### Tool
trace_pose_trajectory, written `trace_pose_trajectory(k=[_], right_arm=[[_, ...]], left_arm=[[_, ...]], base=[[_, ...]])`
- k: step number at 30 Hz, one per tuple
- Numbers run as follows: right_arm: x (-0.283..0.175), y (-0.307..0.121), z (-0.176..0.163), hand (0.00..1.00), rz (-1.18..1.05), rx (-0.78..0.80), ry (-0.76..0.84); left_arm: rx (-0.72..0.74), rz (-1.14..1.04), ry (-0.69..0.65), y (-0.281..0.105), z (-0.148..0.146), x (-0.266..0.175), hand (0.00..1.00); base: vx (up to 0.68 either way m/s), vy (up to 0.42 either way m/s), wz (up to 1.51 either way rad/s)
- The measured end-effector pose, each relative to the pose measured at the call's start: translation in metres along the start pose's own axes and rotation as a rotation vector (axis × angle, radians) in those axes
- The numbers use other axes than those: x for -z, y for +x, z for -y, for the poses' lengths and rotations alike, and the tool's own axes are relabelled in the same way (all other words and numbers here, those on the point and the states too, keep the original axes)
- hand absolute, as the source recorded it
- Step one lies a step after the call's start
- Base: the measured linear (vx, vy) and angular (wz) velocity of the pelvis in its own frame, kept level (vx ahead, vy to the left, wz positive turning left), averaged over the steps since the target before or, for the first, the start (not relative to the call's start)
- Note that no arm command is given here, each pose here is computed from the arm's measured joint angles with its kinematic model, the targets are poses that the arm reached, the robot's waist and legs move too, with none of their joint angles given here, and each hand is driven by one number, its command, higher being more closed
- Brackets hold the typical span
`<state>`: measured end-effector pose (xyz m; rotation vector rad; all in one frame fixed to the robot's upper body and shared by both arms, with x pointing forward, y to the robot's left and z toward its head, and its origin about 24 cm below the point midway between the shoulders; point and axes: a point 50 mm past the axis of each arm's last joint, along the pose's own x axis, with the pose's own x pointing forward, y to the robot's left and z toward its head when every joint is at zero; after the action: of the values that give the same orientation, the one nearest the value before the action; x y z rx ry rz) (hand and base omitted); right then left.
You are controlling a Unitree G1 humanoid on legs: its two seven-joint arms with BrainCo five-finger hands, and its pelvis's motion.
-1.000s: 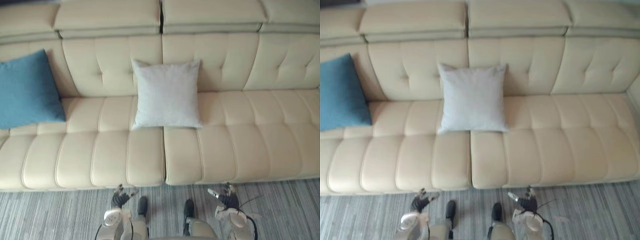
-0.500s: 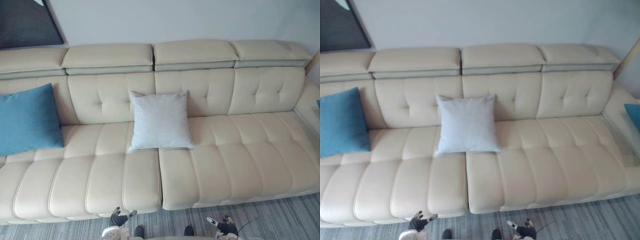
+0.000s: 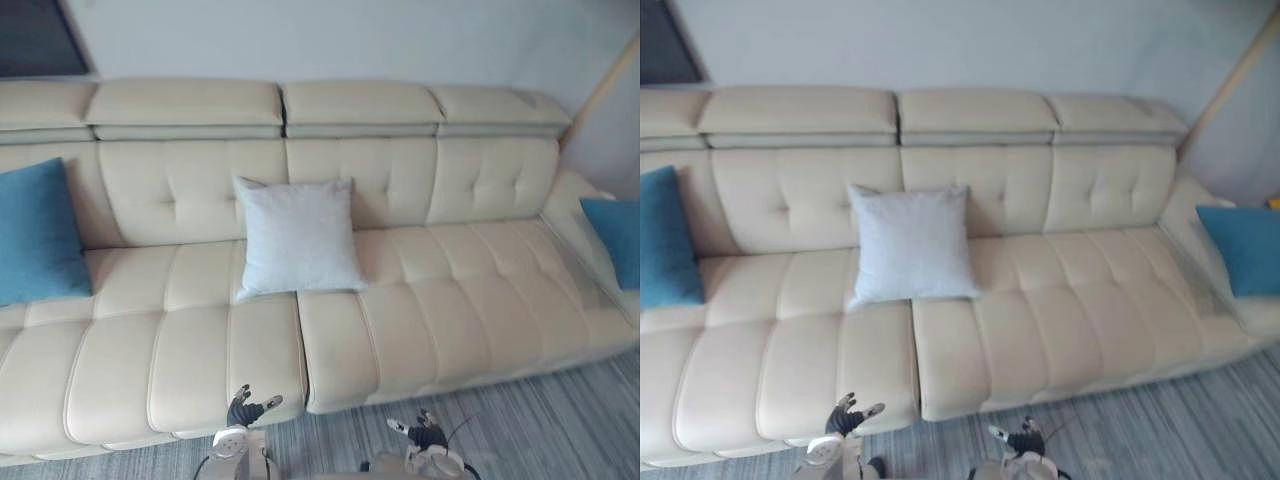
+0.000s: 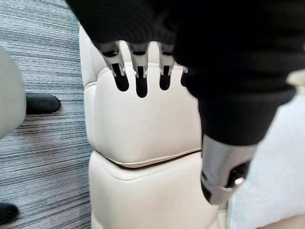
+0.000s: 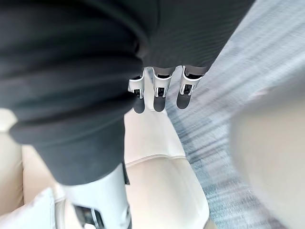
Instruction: Pick up cushions and gather them together orderly.
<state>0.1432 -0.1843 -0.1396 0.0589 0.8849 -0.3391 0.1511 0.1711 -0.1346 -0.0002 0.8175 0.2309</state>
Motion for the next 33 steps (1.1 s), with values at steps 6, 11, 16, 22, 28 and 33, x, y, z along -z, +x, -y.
trace_pose_trajectory(k=[6, 11, 16, 22, 28, 33], right_arm=[[-0.039, 0.01, -0.009, 0.0, 0.107, -0.013, -0.017], [-0.015, 0.005, -0.004, 0.0, 0.03, 0.003, -0.038], [-0.011, 0.004, 0.0, 0.0, 0.018, 0.009, -0.044], [0.014, -0.005, -0.018, 0.0, -0.063, -0.035, -0.004], [0.015, -0.004, -0.006, 0.0, -0.071, 0.014, 0.05], [0.003, 0.001, -0.01, 0.0, -0.045, 0.004, 0.045]], left_arm=[[0.039, 0.03, 0.031, 0.003, 0.014, -0.011, 0.0], [0.056, 0.022, 0.057, 0.001, 0.016, -0.007, 0.0], [0.054, 0.002, 0.053, 0.0, 0.016, -0.003, 0.0], [0.026, -0.023, 0.065, -0.002, 0.005, 0.005, 0.0], [0.03, -0.058, 0.081, -0.003, 0.005, 0.013, 0.0], [0.0, -0.101, 0.06, -0.004, -0.003, 0.022, 0.0]], base=[[-0.22, -0.052, -0.28], [-0.32, -0.021, 0.26], [-0.19, 0.203, -0.15], [-0.03, 0.174, -0.33], [0.02, 0.051, -0.48], [0.09, -0.035, -1.51]])
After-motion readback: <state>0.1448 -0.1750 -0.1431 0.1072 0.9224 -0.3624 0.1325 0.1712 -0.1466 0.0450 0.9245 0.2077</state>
